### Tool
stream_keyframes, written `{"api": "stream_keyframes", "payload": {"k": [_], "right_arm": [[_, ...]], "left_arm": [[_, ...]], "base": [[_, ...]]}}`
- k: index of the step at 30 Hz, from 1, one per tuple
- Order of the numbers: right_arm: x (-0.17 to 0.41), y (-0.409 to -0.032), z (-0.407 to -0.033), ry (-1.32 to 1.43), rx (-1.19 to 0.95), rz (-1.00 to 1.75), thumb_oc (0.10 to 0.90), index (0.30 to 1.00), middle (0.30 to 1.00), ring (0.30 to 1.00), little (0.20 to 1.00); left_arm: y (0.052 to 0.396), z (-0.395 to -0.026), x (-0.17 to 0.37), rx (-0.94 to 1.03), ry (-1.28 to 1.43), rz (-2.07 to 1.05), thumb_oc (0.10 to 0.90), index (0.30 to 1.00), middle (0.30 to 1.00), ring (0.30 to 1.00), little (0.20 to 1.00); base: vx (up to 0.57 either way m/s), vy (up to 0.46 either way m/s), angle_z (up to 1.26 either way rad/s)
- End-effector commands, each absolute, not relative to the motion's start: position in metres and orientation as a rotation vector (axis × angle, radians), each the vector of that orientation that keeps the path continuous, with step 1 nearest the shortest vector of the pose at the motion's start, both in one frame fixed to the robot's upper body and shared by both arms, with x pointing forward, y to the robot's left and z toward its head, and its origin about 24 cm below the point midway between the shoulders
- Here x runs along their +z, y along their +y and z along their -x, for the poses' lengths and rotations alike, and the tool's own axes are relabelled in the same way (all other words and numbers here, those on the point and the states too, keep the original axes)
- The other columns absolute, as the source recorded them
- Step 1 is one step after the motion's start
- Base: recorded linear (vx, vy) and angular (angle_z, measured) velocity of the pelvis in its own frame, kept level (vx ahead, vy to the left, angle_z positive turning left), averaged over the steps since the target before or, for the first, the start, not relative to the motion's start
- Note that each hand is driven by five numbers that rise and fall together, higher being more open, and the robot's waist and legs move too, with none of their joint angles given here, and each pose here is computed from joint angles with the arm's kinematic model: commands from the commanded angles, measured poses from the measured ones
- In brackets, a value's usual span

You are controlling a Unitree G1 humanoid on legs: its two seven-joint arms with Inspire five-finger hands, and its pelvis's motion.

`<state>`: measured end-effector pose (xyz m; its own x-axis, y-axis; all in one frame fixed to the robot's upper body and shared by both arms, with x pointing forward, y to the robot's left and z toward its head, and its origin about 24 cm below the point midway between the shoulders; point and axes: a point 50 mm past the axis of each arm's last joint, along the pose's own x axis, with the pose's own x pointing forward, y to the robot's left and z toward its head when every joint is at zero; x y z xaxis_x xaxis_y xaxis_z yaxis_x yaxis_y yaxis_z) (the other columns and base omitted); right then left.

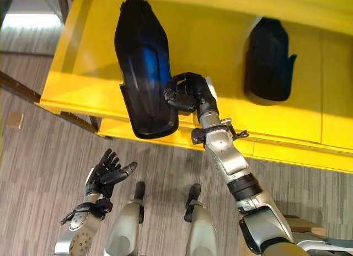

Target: Move parts from the plastic box to the shelf.

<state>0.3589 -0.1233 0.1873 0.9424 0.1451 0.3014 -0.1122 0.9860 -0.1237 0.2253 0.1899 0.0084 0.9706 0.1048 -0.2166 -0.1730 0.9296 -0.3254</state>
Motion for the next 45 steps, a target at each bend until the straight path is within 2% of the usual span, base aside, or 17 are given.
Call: {"api": "stream_keyframes", "payload": {"k": [1, 9, 16, 24, 27, 37, 45], "right_arm": [[0.268, -0.123, -0.35, -0.637, 0.089, -0.033, 0.4, 0.3, 0.3, 0.3, 0.3], [0.315, -0.148, -0.357, -0.731, -0.079, 0.004, 0.4, 0.3, 0.3, 0.3, 0.3], [0.34, -0.185, -0.372, -0.697, -0.269, 0.082, 0.4, 0.3, 0.3, 0.3, 0.3], [0.357, -0.214, -0.385, -0.605, -0.378, 0.267, 0.4, 0.3, 0.3, 0.3, 0.3], [0.356, -0.231, -0.39, -0.536, -0.432, 0.355, 0.4, 0.3, 0.3, 0.3, 0.3], [0.336, -0.255, -0.399, -0.392, -0.495, 0.382, 0.4, 0.3, 0.3, 0.3, 0.3], [0.312, -0.26, -0.404, -0.319, -0.515, 0.299, 0.4, 0.3, 0.3, 0.3, 0.3]], "left_arm": [[0.191, -0.225, 0.045, 0.093, 0.018, 0.383, 0.9, 1.0, 1.0, 1.0, 1.0], [0.185, -0.228, 0.054, 0.078, -0.004, 0.382, 0.9, 1.0, 1.0, 1.0, 1.0], [0.181, -0.231, 0.058, 0.085, -0.016, 0.421, 0.9, 1.0, 1.0, 1.0, 1.0], [0.176, -0.238, 0.067, 0.055, -0.052, 0.442, 0.9, 1.0, 1.0, 1.0, 1.0], [0.176, -0.241, 0.07, 0.058, -0.073, 0.457, 0.9, 1.0, 1.0, 1.0, 1.0], [0.173, -0.245, 0.075, 0.038, -0.093, 0.467, 0.9, 1.0, 1.0, 1.0, 1.0], [0.171, -0.247, 0.075, 0.038, -0.09, 0.47, 0.9, 1.0, 1.0, 1.0, 1.0]], "base": [[-0.1, 0.019, 0.0], [-0.1, 0.036, 0.13], [-0.01, 0.012, 0.07], [0.01, 0.016, -0.01], [0.0, 0.012, 0.0], [0.0, 0.005, -0.01], [0.0, 0.0, 0.0]]}}
